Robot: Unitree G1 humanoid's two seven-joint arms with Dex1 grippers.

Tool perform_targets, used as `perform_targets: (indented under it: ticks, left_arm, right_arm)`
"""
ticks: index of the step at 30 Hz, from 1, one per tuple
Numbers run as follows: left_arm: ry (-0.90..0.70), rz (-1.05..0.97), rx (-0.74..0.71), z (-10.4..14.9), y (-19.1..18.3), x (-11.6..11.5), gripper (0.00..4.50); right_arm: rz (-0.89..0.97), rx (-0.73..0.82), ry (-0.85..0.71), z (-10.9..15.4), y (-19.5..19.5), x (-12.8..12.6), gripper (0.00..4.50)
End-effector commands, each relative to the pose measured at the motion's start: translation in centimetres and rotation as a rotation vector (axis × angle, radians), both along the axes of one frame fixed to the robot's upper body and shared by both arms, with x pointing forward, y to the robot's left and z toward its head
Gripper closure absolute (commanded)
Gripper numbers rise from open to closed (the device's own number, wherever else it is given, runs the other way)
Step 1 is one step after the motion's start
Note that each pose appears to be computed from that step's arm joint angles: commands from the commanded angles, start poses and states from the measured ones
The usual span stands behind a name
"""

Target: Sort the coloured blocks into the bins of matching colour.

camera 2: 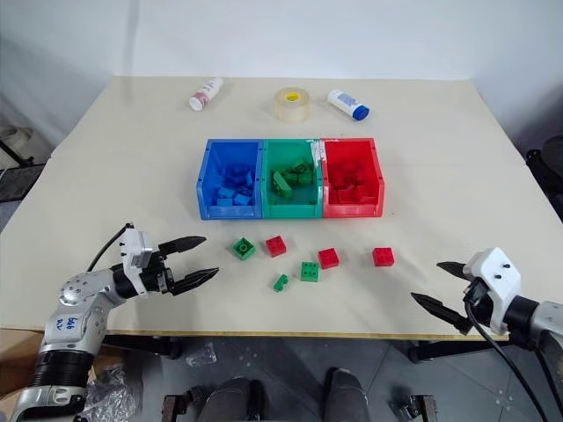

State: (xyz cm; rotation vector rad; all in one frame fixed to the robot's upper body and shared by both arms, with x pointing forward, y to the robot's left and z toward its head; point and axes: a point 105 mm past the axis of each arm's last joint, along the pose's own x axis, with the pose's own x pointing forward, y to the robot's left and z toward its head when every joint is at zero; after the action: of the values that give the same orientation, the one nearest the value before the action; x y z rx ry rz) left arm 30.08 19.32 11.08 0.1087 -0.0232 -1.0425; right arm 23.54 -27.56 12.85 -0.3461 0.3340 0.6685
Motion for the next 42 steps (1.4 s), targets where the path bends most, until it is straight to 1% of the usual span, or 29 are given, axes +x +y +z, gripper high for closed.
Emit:
perform_targets:
  ticks: [1,4,10,15,17,20,25,26,27,30,33,35,38,42]
  left_arm:
    - [-0.039,-0.022,-0.028,0.8,-0.2,-0.1,0.01]
    - [-0.046,-0.044,-0.039,0.8,-0.5,-0.5,0.01]
    - [-0.054,-0.086,-0.070,0.4,-1.3,-1.1,0.01]
    - [-0.065,-0.103,-0.066,0.3,-1.8,-1.1,0.01]
    - [-0.075,-0.109,-0.068,0.4,-2.0,-1.0,0.01]
    - [-0.086,-0.121,-0.073,0.6,-2.3,-1.0,0.00]
    - [-0.090,-0.140,-0.080,0.7,-2.6,-1.2,0.00]
    - [-0.093,-0.147,-0.084,0.7,-2.7,-1.3,0.00]
    - [-0.094,-0.153,-0.085,0.7,-2.8,-1.3,0.00]
    - [-0.092,-0.170,-0.078,0.5,-3.0,-1.5,0.00]
    - [-0.085,-0.174,-0.069,0.2,-3.1,-1.4,0.00]
    - [-0.084,-0.179,-0.063,0.1,-3.2,-1.4,0.00]
    - [-0.088,-0.184,-0.065,0.2,-3.5,-1.2,0.00]
    - [-0.105,-0.206,-0.071,0.9,-4.1,-1.0,0.00]
  right_arm:
    - [0.052,0.004,-0.048,1.7,1.2,0.5,0.00]
    - [0.098,0.030,-0.057,1.6,2.6,2.0,0.00]
    - [0.197,0.038,-0.028,0.2,4.6,5.4,0.00]
    - [0.225,0.021,0.008,-1.2,4.9,7.6,0.00]
    - [0.221,0.018,0.021,-1.5,4.7,8.1,0.00]
    - [0.230,0.008,0.049,-2.1,4.6,8.1,0.61]
    - [0.228,0.040,0.019,-1.9,4.9,8.1,2.27]
    - [0.221,0.066,-0.005,-1.5,5.2,8.2,2.48]
    - [0.227,0.089,-0.035,-0.9,5.6,8.2,2.54]
    - [0.253,0.167,-0.097,1.0,7.2,8.1,2.54]
    - [0.242,0.256,-0.207,4.3,8.9,9.2,2.54]
    - [0.234,0.280,-0.244,5.5,9.5,9.8,2.54]
    - [0.188,0.284,-0.311,7.3,10.0,12.2,2.54]
    - [0.113,0.247,-0.342,8.1,10.7,15.9,2.54]
